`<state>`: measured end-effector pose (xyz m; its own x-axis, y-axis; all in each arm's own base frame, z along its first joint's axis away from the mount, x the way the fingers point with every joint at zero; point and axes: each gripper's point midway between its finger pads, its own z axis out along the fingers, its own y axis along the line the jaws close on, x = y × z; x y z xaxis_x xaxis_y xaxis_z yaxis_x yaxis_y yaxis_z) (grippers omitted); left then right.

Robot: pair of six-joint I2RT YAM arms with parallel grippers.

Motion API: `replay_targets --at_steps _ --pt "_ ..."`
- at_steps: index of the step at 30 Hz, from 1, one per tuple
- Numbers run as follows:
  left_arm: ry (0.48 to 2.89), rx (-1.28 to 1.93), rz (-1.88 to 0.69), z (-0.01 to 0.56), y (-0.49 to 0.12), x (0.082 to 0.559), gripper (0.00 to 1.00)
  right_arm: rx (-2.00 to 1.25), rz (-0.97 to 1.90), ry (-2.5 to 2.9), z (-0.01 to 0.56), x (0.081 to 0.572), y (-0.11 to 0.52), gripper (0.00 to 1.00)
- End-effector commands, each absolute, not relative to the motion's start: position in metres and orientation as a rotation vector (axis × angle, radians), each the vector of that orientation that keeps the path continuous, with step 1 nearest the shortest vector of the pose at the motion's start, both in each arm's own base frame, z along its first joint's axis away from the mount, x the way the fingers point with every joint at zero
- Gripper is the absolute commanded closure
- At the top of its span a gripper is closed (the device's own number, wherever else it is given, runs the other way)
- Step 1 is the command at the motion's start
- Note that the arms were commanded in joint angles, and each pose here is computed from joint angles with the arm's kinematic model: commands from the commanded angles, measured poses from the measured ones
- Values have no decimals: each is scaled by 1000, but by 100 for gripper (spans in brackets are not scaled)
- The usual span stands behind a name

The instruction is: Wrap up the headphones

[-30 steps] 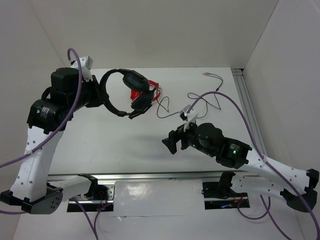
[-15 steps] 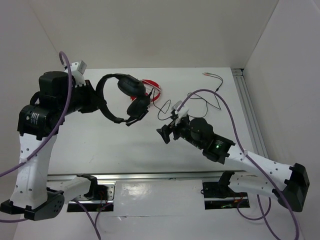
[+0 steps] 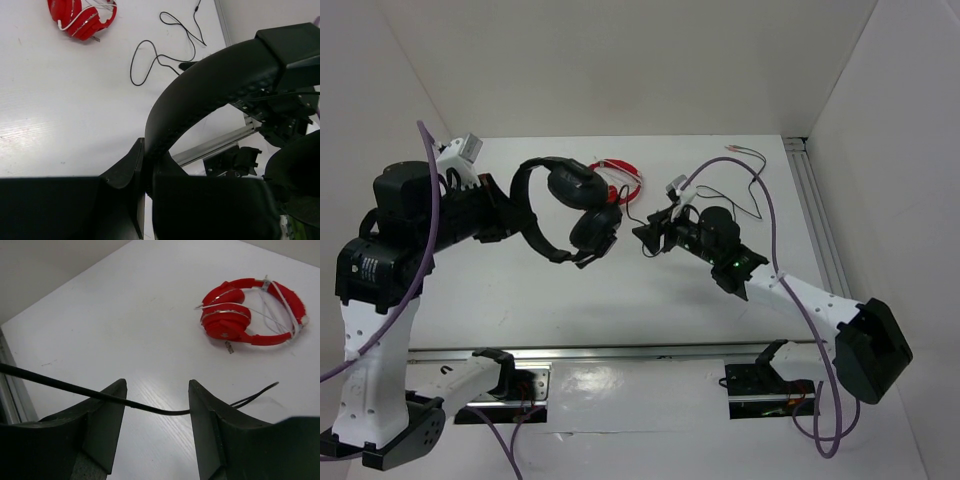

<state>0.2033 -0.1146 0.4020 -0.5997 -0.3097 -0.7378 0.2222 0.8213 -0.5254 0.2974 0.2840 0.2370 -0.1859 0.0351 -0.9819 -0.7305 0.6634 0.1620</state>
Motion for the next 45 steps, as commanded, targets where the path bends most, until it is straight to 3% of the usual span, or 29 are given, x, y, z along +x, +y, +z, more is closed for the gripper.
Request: replay_targets --at_steps 1,3,4,7,17,24,27,30,37,42,45 --pt "1998 -53 -844 426 -126 202 100 -585 924 1459 277 292 305 41" --pt "2007 -56 -844 423 -126 203 100 -582 943 1429 284 290 310 50" --pt "2007 -56 -844 423 -126 203 100 -578 941 1429 284 289 311 74" --pt "2006 -122 -833 422 -122 204 100 -525 907 1457 279 295 307 100" --pt "1908 -746 -977 375 -108 217 100 -200 761 1619 250 267 322 100" --pt "1802 -989 -922 360 -87 236 100 -362 606 1735 228 231 378 100" --pt "1765 -1056 -807 354 -70 249 100 -495 675 1729 232 198 402 100" --pt "1777 -1073 -615 332 -48 264 100 -572 674 1702 240 163 412 100" --pt "1921 -1026 -284 280 -20 279 100 -600 648 1667 267 146 404 100" --pt "2049 -931 -137 253 -14 281 100 -591 534 1644 291 158 390 100" --pt "2156 -714 -124 244 -31 291 100 -622 417 1621 302 168 387 100"
